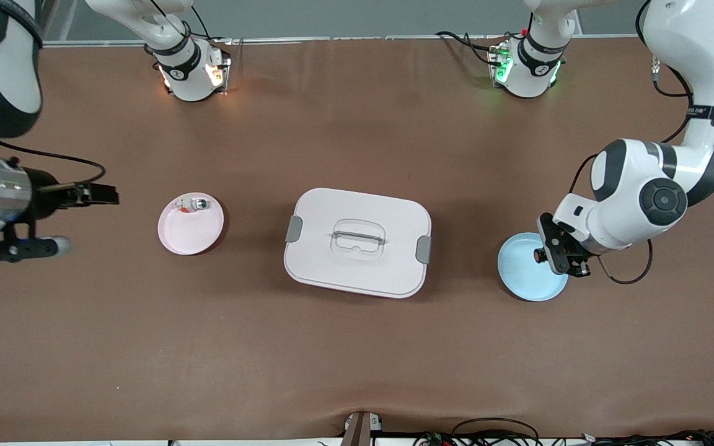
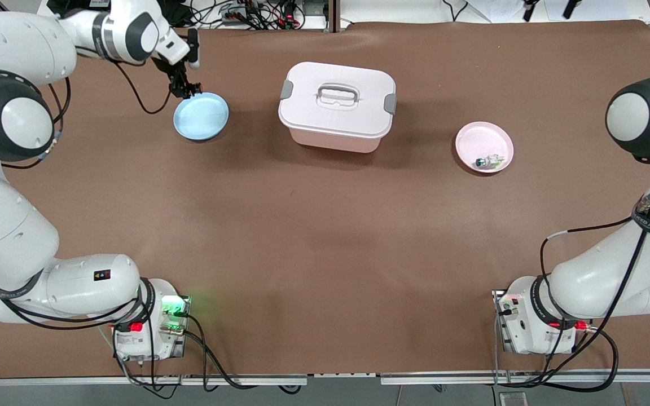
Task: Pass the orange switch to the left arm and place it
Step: 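Carry the switch to the blue plate while the right gripper withdraws, then lower the switch onto the blue plate and open the left gripper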
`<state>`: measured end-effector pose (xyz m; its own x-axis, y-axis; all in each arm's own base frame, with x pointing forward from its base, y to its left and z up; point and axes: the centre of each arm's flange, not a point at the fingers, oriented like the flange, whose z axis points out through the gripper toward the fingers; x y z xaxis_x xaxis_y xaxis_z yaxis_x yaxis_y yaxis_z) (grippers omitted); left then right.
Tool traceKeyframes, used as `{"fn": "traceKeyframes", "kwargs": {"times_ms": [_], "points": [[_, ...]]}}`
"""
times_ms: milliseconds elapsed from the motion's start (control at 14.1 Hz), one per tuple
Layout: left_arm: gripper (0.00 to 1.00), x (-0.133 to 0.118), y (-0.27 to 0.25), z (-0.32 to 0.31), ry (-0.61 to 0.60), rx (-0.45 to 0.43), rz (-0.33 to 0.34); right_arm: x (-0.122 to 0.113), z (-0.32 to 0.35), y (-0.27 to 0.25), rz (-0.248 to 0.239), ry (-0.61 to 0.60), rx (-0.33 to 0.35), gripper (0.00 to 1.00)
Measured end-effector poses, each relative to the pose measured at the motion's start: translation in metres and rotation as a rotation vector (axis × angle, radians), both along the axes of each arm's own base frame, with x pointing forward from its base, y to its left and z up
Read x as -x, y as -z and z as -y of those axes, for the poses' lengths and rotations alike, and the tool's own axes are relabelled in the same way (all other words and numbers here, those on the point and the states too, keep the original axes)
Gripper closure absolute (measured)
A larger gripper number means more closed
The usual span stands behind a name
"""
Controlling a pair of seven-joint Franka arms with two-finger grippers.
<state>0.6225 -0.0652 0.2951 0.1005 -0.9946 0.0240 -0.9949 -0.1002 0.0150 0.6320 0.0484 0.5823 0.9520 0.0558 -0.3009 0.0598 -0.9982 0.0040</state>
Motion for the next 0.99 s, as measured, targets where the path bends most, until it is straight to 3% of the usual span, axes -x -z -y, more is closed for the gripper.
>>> {"fn": "traceKeyframes", "kwargs": {"times_ms": [142,284,497,710,994], "points": [[0.59,0.001,0.025,-0.009,0.053,0.017,0.020,0.006,0.012,-0.008,-0.007,0.018,0.013,0.00],[0.59,0.002,0.046,-0.014,0.093,0.029,0.025,0.011,0.023,-0.005,-0.052,0.035,0.017,0.00],[0.59,0.000,0.071,-0.012,0.190,0.049,0.063,0.011,0.031,0.004,-0.076,0.048,0.018,0.00],[0.59,0.000,0.098,-0.018,0.237,0.066,0.078,0.007,0.033,0.007,-0.054,0.052,0.014,0.00],[0.59,0.002,0.110,-0.020,0.241,0.073,0.066,0.000,0.067,0.007,-0.005,0.112,-0.041,0.00]]}}
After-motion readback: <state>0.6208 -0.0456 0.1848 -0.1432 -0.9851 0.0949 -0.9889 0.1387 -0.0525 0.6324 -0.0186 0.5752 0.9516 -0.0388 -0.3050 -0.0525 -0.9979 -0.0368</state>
